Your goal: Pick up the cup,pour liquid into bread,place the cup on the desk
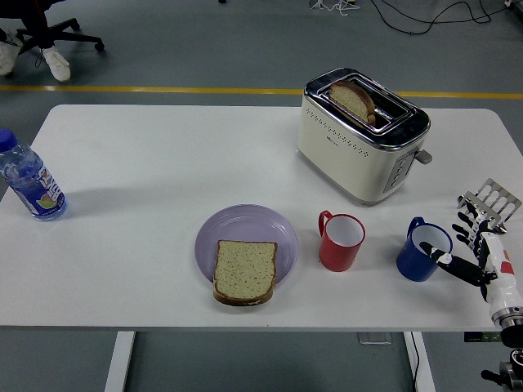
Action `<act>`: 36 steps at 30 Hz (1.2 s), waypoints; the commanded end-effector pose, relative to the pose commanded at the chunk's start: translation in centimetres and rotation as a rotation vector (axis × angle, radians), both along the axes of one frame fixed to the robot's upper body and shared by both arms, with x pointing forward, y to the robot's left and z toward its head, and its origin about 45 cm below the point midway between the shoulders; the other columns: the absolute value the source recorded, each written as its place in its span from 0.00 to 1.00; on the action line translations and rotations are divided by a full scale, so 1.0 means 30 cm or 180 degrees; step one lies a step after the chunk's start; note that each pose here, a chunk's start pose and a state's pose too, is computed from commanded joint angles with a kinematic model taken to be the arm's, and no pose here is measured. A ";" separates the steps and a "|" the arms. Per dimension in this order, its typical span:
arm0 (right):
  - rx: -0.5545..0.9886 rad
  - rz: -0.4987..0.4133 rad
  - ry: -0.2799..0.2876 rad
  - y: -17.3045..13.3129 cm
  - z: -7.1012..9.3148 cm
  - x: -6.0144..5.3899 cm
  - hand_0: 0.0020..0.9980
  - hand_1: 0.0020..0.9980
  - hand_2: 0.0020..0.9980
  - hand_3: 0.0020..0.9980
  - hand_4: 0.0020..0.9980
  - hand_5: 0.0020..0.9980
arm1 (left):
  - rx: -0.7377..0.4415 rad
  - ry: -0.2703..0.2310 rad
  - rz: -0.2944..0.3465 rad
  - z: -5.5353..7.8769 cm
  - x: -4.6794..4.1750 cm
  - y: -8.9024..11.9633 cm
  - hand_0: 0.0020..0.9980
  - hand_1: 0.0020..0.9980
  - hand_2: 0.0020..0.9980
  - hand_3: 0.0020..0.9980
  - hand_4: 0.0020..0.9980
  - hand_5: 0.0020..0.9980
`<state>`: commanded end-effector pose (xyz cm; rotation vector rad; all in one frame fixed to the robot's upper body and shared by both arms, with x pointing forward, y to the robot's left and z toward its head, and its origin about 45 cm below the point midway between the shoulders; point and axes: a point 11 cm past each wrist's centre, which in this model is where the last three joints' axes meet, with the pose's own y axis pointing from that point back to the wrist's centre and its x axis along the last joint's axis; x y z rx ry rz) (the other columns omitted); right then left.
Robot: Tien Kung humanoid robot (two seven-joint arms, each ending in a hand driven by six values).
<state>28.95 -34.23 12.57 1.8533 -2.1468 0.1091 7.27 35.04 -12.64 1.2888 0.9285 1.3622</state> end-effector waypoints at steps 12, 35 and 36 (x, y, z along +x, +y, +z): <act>0.0009 0.0006 0.0002 0.004 0.001 -0.002 0.90 0.87 0.94 1.00 1.00 0.22 | -0.0003 -0.0003 0.0005 0.000 0.001 -0.002 0.63 0.61 0.66 0.55 0.37 0.99; -0.0037 0.0006 0.0180 0.036 -0.073 -0.028 0.90 0.86 0.94 1.00 1.00 0.22 | -0.0006 -0.0001 -0.0021 0.000 0.003 -0.004 0.63 0.62 0.66 0.55 0.38 1.00; -0.0031 0.0005 0.0188 0.040 -0.078 -0.026 0.90 0.86 0.94 1.00 1.00 0.22 | -0.0006 -0.0001 -0.0023 0.000 0.004 -0.004 0.63 0.62 0.66 0.55 0.38 1.00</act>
